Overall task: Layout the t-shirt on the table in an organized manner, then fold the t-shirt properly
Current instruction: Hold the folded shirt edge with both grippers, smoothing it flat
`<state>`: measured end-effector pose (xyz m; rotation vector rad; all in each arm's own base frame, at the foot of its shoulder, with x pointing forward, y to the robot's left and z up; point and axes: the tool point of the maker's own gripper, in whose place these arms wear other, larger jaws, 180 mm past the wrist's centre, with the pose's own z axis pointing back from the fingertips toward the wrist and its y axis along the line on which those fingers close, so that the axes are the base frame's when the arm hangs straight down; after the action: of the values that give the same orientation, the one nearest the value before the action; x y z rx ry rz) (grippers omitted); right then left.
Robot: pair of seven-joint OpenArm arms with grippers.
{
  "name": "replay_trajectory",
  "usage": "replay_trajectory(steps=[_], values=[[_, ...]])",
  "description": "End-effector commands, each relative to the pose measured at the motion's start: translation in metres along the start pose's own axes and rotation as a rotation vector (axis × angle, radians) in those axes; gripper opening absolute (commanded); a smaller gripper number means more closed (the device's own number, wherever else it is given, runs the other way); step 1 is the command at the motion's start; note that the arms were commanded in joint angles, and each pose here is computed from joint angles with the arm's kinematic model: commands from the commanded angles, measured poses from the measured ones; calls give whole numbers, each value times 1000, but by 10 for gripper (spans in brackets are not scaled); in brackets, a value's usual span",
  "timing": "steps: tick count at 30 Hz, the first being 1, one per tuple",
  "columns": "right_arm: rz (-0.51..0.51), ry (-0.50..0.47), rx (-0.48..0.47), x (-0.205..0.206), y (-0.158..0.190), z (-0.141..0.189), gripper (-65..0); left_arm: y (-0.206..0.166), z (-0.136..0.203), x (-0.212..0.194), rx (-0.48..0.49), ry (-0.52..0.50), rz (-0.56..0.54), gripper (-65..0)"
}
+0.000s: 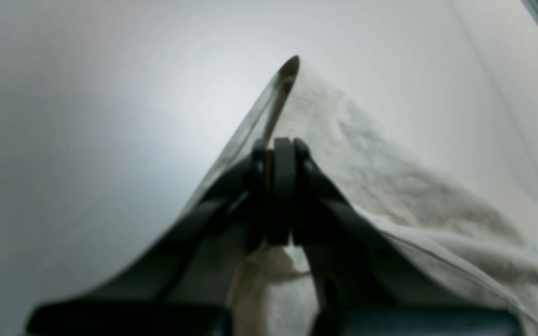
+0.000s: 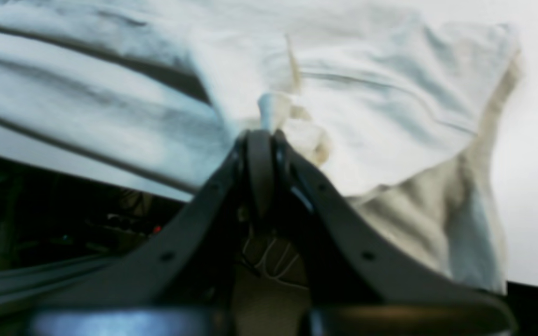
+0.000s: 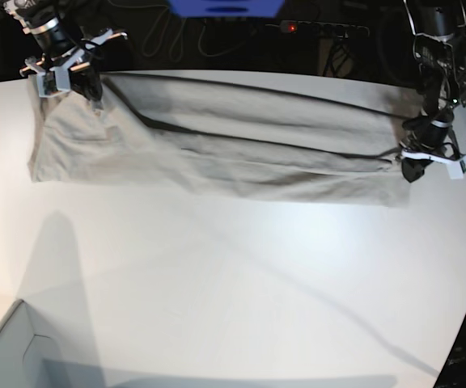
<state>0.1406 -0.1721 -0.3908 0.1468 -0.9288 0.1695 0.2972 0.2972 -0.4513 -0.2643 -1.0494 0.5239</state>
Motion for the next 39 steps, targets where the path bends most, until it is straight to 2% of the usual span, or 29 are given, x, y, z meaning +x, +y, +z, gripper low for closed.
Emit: replay_trajectory(steps=[1,14,20,35,39], values=[[0,-39,7,9,1,3,-650,-4,-3,22,-23,-56,-12,-650],[-21,15,22,-12,7,9,-650,-4,-2,23,-23,-61,-12,-650],[-63,55,42,-31,13,3,-650,-4,-2,23,-22,-59,-12,-650],[-6,16,33,-12,-9,-14,-650,-1,0,22,-16,-56,-16,-650],[0,-12,-18,-1,-30,-18,-650,0,0,21,-16,-55,-16,-650]])
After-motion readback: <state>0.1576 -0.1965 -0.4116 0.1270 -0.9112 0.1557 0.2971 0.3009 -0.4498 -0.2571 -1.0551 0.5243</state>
